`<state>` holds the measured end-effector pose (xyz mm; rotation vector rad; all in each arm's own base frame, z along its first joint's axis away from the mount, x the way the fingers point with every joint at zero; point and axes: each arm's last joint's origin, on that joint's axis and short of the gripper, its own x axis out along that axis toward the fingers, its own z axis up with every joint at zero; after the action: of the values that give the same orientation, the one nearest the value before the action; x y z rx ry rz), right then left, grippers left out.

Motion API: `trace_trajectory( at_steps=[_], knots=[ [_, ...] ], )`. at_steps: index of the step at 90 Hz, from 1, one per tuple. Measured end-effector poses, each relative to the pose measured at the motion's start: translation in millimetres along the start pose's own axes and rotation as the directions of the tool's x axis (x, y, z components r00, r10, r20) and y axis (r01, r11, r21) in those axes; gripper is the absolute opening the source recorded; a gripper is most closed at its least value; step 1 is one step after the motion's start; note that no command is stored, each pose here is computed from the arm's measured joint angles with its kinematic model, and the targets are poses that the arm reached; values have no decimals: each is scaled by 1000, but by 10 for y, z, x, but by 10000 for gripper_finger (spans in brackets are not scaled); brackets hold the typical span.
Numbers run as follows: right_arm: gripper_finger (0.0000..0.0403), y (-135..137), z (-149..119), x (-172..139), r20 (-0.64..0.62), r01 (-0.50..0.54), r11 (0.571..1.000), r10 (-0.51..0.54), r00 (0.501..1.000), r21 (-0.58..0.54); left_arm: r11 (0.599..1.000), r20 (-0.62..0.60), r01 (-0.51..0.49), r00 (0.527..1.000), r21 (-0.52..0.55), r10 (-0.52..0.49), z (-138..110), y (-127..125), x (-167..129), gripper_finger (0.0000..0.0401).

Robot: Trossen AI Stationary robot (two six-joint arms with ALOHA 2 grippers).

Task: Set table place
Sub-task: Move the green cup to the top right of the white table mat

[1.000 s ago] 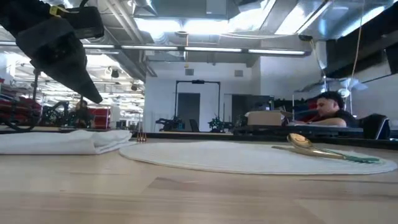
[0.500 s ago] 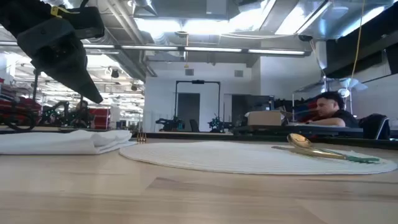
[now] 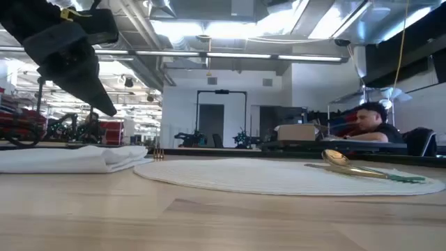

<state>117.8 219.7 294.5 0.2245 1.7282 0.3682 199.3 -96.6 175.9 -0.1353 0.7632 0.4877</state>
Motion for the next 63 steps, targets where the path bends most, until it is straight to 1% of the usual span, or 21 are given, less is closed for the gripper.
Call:
trace_trajectory(
  at_steps=[9,25,34,40,45,56,60,63],
  knots=[
    [143,-35,-4,91,-15,27,1000,-27,1000,5,1000,0,0,1000,-1,0,0,0,0,0],
    [143,-74,16,256,-11,18,1000,-18,1000,-8,1000,-1,0,1000,0,0,-1,0,0,0],
    [135,-113,10,300,-22,37,999,-37,999,0,1000,0,0,1000,-1,0,0,0,0,0],
    [117,-123,11,313,-21,45,999,-45,999,1,1000,-1,0,1000,0,0,0,0,0,0],
    [94,-131,9,311,-16,56,998,-56,998,3,1000,0,0,1000,-3,0,0,0,0,0],
    [24,-141,7,311,-10,71,997,-71,997,-12,1000,0,0,1000,-4,0,0,0,0,0],
    [10,-147,6,310,-4,82,997,-82,997,-17,1000,0,0,1000,-4,0,0,0,0,0],
    [9,-152,7,309,3,91,996,-91,996,-18,1000,0,0,1000,-4,0,0,0,0,0]
  ],
)
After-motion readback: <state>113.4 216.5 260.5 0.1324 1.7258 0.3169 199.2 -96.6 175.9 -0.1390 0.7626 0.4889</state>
